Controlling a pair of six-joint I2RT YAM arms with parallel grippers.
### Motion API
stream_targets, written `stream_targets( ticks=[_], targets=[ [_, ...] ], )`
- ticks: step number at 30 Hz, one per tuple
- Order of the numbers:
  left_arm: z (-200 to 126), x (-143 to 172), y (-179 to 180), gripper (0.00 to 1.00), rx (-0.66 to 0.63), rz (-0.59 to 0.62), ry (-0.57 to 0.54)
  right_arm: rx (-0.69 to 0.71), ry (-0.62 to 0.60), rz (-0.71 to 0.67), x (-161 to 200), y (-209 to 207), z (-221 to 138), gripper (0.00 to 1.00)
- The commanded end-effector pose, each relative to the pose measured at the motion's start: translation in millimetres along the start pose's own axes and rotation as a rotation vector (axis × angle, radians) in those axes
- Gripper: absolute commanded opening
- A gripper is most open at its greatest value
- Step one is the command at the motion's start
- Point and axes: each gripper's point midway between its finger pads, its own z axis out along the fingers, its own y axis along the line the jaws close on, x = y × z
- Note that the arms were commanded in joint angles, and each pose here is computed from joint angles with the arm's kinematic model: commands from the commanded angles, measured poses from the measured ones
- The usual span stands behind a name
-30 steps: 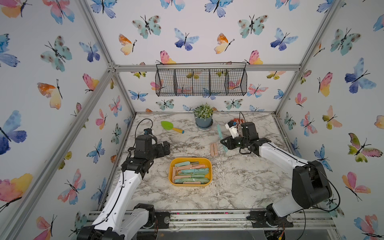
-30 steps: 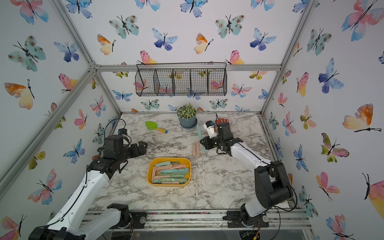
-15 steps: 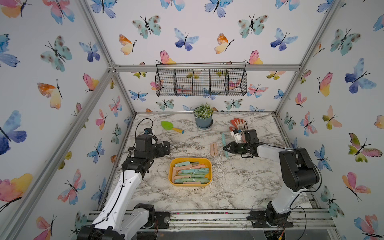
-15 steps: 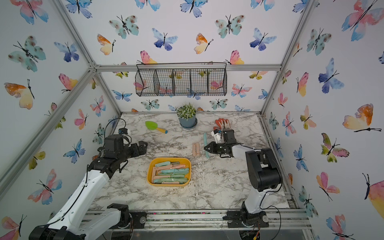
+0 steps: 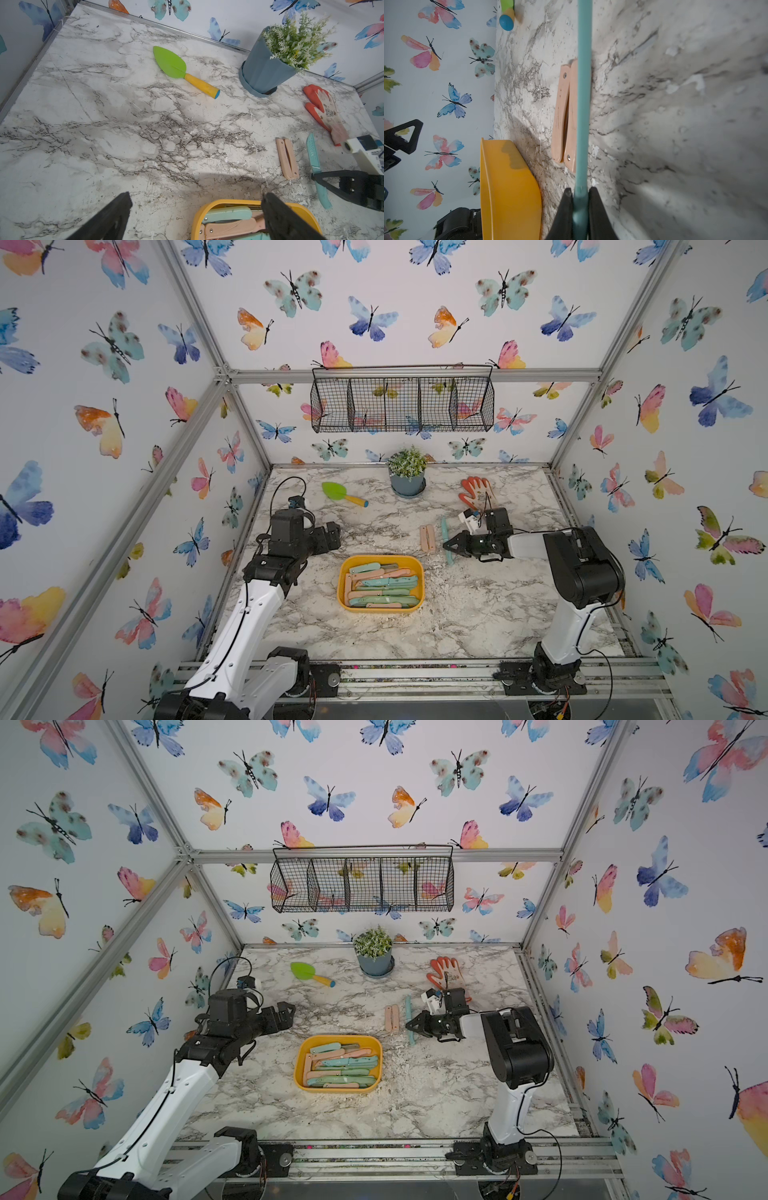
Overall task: Take the fruit knife out of the storage box
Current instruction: Place the fruit knife at the center of the board.
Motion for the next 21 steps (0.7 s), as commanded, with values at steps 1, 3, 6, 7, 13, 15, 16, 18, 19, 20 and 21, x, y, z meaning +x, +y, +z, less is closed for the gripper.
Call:
stream_targets(
  ticks=[1, 3, 6, 7, 13, 15, 16, 18, 19, 20, 21],
  targets=[
    [-3.0, -4.3, -2.3, 0.98, 0.008, 0.011, -0.025, -0.03, 0.007, 0.007, 1.6, 1.9, 3.6, 0.04],
    [-2.9, -3.9, -2.2, 0.98, 0.007, 0.01, -0.023, -0.029, 0.011, 0.017, 2.0, -0.1, 5.0, 0.04],
    [-3.0, -4.2, -2.1, 0.98, 0.007, 0.011, -0.024, -0.031, 0.02, 0.035, 4.0, -2.8, 7.8, 0.04],
    [-2.9, -4.0, -1.9, 0.98, 0.006, 0.01, -0.024, -0.033, 0.022, 0.036, 3.4, -2.6, 8.7, 0.04],
    [-3.0, -4.1, -1.4, 0.98, 0.003, 0.009, -0.024, -0.028, 0.026, 0.053, 1.3, -5.1, 10.9, 0.05],
    [-3.0, -4.1, -1.4, 0.98, 0.003, 0.009, -0.024, -0.026, 0.026, 0.058, -0.6, -5.9, 12.1, 0.05],
    [-3.0, -4.3, -1.5, 0.98, 0.003, 0.009, -0.025, -0.025, 0.027, 0.06, -1.6, -6.0, 12.9, 0.05],
    [-3.5, -4.2, -1.2, 0.98, 0.002, 0.009, -0.025, -0.024, 0.03, 0.067, -2.9, -6.8, 14.5, 0.05],
    [-3.8, -4.4, -1.2, 0.98, 0.001, 0.009, -0.027, -0.023, 0.031, 0.071, -3.3, -7.9, 15.5, 0.05],
    [-4.3, -5.0, -1.0, 0.98, 0.0, 0.009, -0.029, -0.023, 0.033, 0.077, -3.3, -9.0, 16.6, 0.05],
    [-4.5, -5.0, -0.8, 0.98, -0.001, 0.009, -0.03, -0.025, 0.036, 0.083, -3.2, -9.5, 17.9, 0.05]
  ],
)
